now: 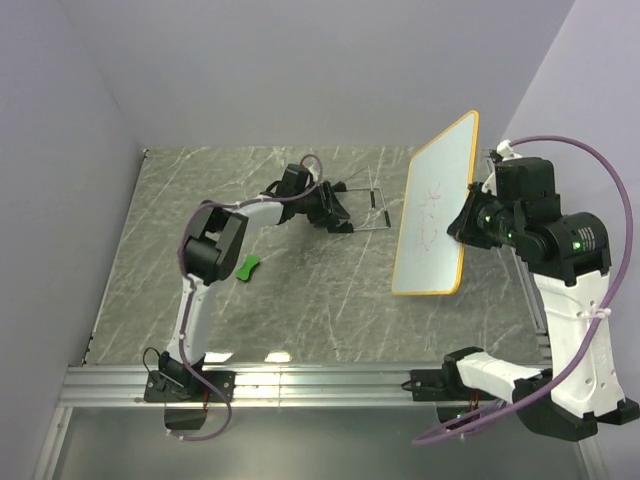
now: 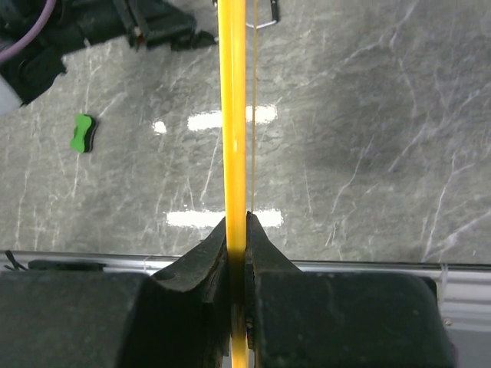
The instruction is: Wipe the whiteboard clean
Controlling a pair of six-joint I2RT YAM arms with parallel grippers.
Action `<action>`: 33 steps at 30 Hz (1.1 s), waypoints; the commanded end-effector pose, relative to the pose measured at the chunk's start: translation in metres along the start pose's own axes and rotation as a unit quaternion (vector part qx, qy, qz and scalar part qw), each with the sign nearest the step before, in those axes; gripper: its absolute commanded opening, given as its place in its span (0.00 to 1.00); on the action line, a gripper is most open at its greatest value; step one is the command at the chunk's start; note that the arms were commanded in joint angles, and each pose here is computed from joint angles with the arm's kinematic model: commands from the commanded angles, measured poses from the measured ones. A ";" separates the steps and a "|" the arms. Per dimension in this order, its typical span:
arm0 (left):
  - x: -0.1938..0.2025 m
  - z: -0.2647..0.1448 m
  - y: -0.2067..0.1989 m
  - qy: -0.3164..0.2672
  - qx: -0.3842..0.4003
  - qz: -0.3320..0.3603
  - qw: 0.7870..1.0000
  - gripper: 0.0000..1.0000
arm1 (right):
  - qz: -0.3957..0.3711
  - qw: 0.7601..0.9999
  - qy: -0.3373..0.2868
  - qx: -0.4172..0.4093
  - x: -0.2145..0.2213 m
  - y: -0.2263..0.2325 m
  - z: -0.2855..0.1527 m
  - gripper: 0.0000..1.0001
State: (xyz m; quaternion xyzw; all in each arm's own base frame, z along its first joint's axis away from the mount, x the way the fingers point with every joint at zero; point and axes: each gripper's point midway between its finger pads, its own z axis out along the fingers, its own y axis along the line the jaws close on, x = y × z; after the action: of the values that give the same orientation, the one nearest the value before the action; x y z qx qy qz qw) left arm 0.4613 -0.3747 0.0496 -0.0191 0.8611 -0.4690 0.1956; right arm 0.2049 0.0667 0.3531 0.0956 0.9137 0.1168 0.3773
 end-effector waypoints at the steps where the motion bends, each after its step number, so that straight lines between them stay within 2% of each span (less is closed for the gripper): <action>1: -0.007 -0.044 -0.063 -0.062 -0.023 0.007 0.998 0.53 | -0.012 0.991 -0.123 -0.055 -0.043 0.016 -0.027 0.00; 3: 0.023 -0.045 -0.078 -0.040 -0.031 0.018 0.999 0.53 | -0.019 0.990 -0.128 -0.062 -0.039 0.016 -0.027 0.00; 6: 0.042 -0.054 -0.112 -0.035 -0.021 0.038 0.998 0.54 | -0.018 0.988 -0.133 -0.075 -0.037 0.019 -0.029 0.00; 8: 0.048 -0.058 -0.118 -0.031 -0.026 0.042 0.998 0.54 | -0.016 0.985 -0.136 -0.102 -0.039 0.029 -0.032 0.00; 11: 0.040 -0.078 -0.118 -0.052 -0.077 0.042 0.995 0.60 | -0.027 0.975 -0.152 -0.158 -0.047 0.050 -0.040 0.00; 12: 0.031 -0.093 -0.124 -0.071 -0.093 0.050 0.992 0.68 | -0.042 0.968 -0.142 -0.203 -0.043 0.066 -0.043 0.00; 14: 0.012 -0.119 -0.120 -0.125 -0.149 0.061 0.979 0.74 | -0.051 0.958 -0.146 -0.244 -0.049 0.083 -0.038 0.00; 15: 0.002 -0.144 -0.138 -0.155 -0.145 0.079 0.974 0.83 | -0.052 0.954 -0.142 -0.260 -0.050 0.090 -0.036 0.00; 16: -0.012 -0.166 -0.124 -0.203 -0.200 0.080 0.955 0.91 | -0.049 0.950 -0.147 -0.270 -0.056 0.096 -0.035 0.00; 17: -0.018 -0.184 -0.124 -0.234 -0.216 0.078 0.945 0.99 | -0.045 0.951 -0.148 -0.267 -0.060 0.097 -0.028 0.00; 18: -0.027 -0.214 -0.138 -0.274 -0.211 0.079 0.935 0.99 | -0.040 0.954 -0.147 -0.259 -0.066 0.097 -0.020 0.00; 19: -0.027 -0.226 -0.123 -0.294 -0.234 0.084 0.923 0.99 | -0.035 0.957 -0.151 -0.246 -0.071 0.095 -0.013 0.00; 21: -0.036 -0.256 -0.138 -0.320 -0.197 0.113 0.920 0.99 | -0.035 0.963 -0.140 -0.226 -0.082 0.096 0.009 0.00; 26: -0.023 -0.291 -0.094 -0.289 -0.248 0.105 0.919 0.99 | -0.042 0.981 -0.104 -0.156 -0.100 0.087 0.071 0.00; 33: -0.013 -0.346 -0.074 -0.311 -0.273 0.122 0.902 0.99 | -0.047 0.989 -0.052 -0.134 -0.115 0.093 0.137 0.00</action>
State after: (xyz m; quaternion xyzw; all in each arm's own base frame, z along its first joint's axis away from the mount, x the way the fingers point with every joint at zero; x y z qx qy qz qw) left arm 0.3535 -0.1581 0.2816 -0.1259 0.8434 -0.1849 0.4885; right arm 0.3585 0.1372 0.2971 0.0275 0.9253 0.1825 0.3313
